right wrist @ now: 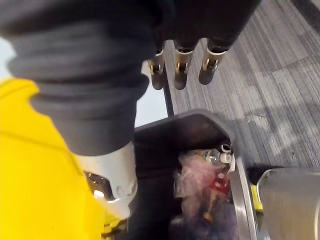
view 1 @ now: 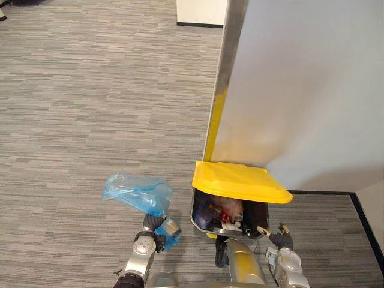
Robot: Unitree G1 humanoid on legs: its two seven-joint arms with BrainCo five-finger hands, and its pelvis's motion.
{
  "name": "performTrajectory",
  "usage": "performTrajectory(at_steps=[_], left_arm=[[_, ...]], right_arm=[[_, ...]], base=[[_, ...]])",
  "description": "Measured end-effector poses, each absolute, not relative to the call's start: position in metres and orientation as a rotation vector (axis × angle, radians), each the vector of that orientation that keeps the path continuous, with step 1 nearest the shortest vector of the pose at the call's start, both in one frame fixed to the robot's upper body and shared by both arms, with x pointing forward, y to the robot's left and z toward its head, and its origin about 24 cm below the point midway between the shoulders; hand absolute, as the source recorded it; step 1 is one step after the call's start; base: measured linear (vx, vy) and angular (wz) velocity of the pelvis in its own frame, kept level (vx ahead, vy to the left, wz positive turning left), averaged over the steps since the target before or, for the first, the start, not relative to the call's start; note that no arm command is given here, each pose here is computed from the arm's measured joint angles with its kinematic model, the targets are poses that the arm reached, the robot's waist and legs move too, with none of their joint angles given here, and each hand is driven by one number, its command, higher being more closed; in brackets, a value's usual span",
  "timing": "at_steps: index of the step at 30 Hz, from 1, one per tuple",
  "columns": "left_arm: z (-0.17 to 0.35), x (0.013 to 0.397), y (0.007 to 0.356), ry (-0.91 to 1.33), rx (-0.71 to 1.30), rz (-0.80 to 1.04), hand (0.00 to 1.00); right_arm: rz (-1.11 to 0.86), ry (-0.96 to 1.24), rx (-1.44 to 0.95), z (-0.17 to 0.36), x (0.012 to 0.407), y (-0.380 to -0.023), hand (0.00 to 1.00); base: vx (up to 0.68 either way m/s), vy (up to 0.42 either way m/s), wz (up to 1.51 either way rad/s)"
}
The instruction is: Gather rubbish on tea table into small bin, then transfer packed bag to large trash can.
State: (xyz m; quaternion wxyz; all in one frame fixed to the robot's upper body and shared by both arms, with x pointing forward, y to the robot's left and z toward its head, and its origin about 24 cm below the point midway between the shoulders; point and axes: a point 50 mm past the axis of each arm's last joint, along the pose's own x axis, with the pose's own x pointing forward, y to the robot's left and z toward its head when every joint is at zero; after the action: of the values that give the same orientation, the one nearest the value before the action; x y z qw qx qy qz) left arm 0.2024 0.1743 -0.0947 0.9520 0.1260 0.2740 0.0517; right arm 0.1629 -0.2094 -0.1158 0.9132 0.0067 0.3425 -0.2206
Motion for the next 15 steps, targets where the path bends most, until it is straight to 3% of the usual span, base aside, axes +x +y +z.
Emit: performTrajectory(at_steps=[7,15], left_arm=[[-0.092,0.205,0.173,0.54,0.262,0.093,1.0],[-0.068,0.224,0.159,0.394,0.273,0.035,1.0]], right_arm=[[-0.238,0.598,-0.045,-0.097,0.206,-0.173,0.0],[0.032,0.169,-0.355,-0.008,0.296,-0.134,0.0]], base=[[-0.02,-0.02,0.35],[-0.1,-0.052,0.2]])
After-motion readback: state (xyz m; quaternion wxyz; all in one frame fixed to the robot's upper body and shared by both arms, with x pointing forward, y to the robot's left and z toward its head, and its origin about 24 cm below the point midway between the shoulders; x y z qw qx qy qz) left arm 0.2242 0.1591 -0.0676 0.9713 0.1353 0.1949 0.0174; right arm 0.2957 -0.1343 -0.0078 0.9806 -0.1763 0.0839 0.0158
